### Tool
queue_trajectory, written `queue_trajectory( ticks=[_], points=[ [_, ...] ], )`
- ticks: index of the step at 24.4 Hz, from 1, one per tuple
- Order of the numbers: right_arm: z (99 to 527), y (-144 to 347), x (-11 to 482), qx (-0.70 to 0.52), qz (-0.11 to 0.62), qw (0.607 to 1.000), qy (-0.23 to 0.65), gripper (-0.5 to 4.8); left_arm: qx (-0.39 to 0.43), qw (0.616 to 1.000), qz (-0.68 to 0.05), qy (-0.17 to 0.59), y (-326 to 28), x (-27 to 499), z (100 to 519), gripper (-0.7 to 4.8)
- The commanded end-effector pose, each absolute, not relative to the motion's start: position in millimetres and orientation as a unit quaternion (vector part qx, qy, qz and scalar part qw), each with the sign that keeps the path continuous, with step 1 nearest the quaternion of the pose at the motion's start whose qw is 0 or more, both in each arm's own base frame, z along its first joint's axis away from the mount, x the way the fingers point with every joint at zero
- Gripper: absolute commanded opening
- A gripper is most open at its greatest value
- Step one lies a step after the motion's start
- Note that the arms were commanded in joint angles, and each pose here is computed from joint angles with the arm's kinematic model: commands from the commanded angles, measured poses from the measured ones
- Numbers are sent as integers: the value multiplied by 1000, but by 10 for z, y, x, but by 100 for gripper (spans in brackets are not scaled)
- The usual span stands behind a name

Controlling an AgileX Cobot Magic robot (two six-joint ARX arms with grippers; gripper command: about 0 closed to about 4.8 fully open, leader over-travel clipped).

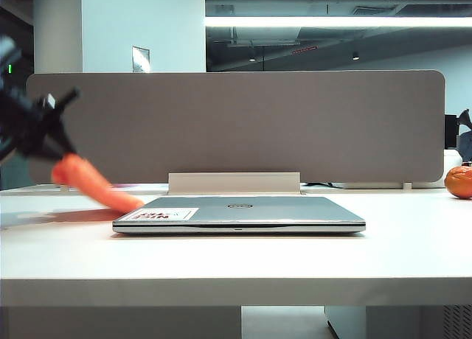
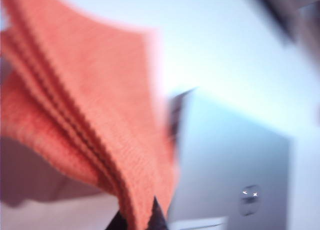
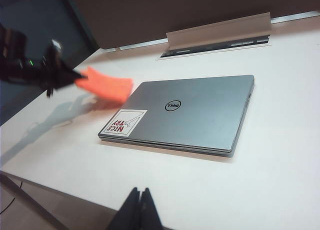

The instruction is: Pick up the orange rag and put it over the laptop.

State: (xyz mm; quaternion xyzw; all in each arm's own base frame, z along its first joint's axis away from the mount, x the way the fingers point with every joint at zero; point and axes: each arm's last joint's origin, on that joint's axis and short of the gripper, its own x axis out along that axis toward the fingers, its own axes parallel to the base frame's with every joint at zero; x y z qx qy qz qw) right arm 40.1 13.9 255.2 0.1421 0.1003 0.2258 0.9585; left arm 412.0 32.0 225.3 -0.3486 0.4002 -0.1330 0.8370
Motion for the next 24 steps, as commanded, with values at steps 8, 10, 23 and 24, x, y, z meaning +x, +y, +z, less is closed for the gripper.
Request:
queue_trajectory(
  ticks=[8, 10, 23, 24],
  points=[
    [2582, 139, 394, 139, 228, 959, 90, -5, -307, 850, -273, 331, -390, 4207, 3042, -6],
    [2582, 139, 394, 139, 228, 959, 90, -5, -290, 851, -296, 322, -670, 4196, 3067, -6],
    [2583, 139, 394, 139, 229, 959, 89, -5, -258, 777, -340, 462, -1674, 4157, 2296, -6],
    [2583, 139, 394, 139, 229, 959, 89, -5, -248, 777, -327, 477, -1656, 4138, 2254, -6]
  ],
)
